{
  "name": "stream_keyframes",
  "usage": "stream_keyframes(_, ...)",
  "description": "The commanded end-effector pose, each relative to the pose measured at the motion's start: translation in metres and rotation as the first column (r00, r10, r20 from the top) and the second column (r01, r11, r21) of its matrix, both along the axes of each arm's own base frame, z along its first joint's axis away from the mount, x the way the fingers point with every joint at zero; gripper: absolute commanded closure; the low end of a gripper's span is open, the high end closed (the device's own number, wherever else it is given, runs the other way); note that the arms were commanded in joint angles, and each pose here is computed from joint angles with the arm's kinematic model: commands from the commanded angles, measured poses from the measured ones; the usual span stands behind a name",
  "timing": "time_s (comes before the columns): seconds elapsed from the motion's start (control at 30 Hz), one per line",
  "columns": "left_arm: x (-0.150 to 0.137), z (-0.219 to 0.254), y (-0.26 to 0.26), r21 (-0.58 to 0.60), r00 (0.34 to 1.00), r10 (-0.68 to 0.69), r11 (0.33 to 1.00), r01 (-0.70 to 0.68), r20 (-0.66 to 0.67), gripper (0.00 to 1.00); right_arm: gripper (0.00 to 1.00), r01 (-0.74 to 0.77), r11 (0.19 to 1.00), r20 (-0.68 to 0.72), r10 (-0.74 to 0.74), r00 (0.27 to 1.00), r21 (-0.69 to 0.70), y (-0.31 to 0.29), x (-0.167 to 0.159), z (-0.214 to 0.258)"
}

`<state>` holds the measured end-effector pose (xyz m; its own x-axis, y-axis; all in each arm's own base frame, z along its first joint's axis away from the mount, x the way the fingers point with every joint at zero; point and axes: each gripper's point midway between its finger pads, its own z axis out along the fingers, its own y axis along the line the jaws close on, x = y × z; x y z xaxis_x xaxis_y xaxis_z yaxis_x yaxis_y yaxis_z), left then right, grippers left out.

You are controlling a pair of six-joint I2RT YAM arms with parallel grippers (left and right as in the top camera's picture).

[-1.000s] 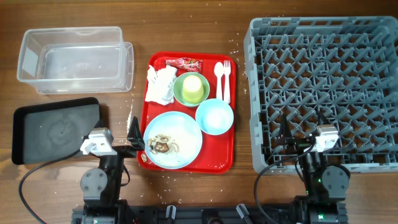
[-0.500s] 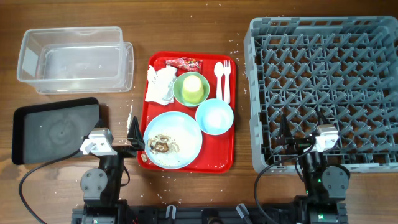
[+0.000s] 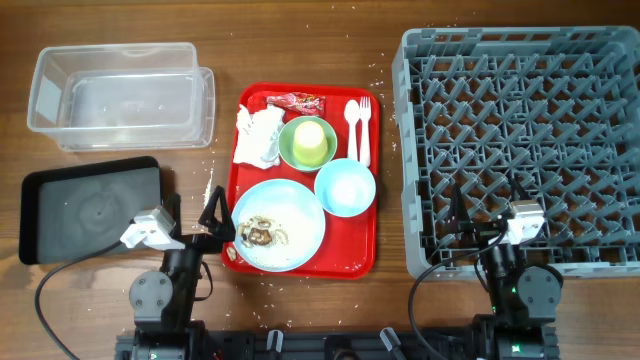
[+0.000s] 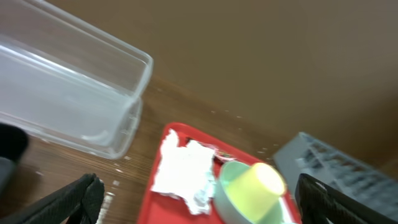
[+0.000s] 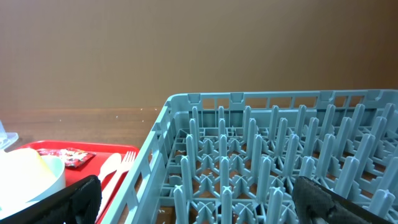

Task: Sort waste into correct bins and load items into the dishwasher rack
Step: 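Move the left gripper toward the white napkin on the red tray, then grasp the crumpled white napkin with the left gripper and carry it to the clear bin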

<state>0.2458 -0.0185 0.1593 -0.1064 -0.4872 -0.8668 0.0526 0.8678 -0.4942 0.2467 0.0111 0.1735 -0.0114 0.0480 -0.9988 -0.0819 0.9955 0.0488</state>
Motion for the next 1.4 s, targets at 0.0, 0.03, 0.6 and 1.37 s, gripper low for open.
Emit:
stream_keyframes(0.0,-0.008,0.005,-0.037,-0.159,0.978,-0.207,0.966,0.206,0.006,0.0,0.0,0.019,1.0,0.005,-0.019,1.0,0.004,-0.003,0.0,0.001)
stream_keyframes(0.03,-0.009,0.006,-0.041,-0.159,0.973,-0.229,0.961,0.228,0.011,0.0,0.0,0.019,1.0,0.005,-0.019,1.0,0.004,-0.003,0.0,0.001)
stream_keyframes(0.6,0.073,0.078,-0.07,-0.059,0.596,-0.239,0.95,0.306,-0.766,0.0,0.0,0.019,1.0,0.005,-0.019,1.0,0.004,-0.003,0.0,0.001)
stream_keyframes(1.37,0.155,-0.143,-0.082,0.032,0.266,0.039,0.999,-0.031,-0.963,0.32,0.0,0.019,1.0,0.005,-0.019,1.0,0.004,-0.003,0.0,0.001)
